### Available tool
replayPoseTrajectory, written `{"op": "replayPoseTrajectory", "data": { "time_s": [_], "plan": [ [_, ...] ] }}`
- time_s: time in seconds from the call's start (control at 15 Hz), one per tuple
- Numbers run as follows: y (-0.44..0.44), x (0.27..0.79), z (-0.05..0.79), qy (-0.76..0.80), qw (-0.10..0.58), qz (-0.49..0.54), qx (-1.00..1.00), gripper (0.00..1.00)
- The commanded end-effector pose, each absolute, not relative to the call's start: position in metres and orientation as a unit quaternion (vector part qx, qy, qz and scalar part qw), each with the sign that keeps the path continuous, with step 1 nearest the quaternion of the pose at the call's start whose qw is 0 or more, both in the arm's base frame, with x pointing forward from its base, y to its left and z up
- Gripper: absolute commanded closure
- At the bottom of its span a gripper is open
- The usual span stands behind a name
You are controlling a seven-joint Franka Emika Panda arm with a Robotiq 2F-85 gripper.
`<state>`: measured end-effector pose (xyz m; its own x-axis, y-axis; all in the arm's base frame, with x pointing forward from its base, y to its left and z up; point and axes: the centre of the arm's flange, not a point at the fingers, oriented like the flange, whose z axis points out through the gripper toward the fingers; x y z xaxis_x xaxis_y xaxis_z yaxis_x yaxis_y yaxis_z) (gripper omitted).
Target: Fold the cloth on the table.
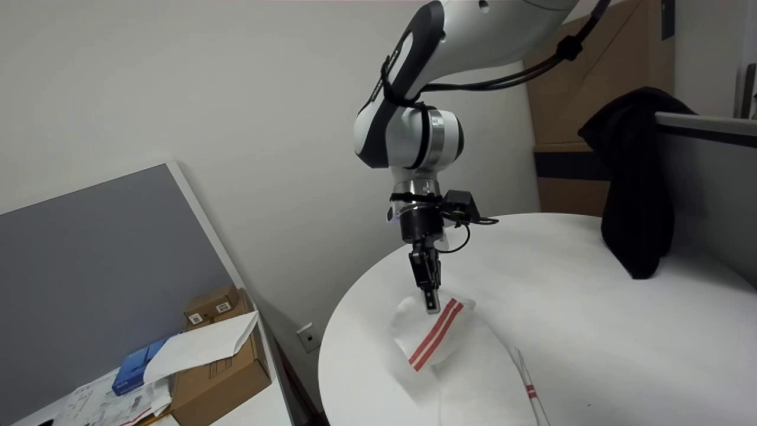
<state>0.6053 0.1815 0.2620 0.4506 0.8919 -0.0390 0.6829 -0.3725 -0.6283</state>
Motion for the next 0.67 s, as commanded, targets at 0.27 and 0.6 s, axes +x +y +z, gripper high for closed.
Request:
{"op": "replayPoseTrajectory", "data": {
  "time_s": [0.27, 0.6],
  "plan": [
    [0.156, 0.541, 0.253, -0.520, 0.281, 0.251, -0.767, 0.98],
    [0.155, 0.546, 0.238, -0.518, 0.250, 0.228, -0.786, 0.98]
  ]
}}
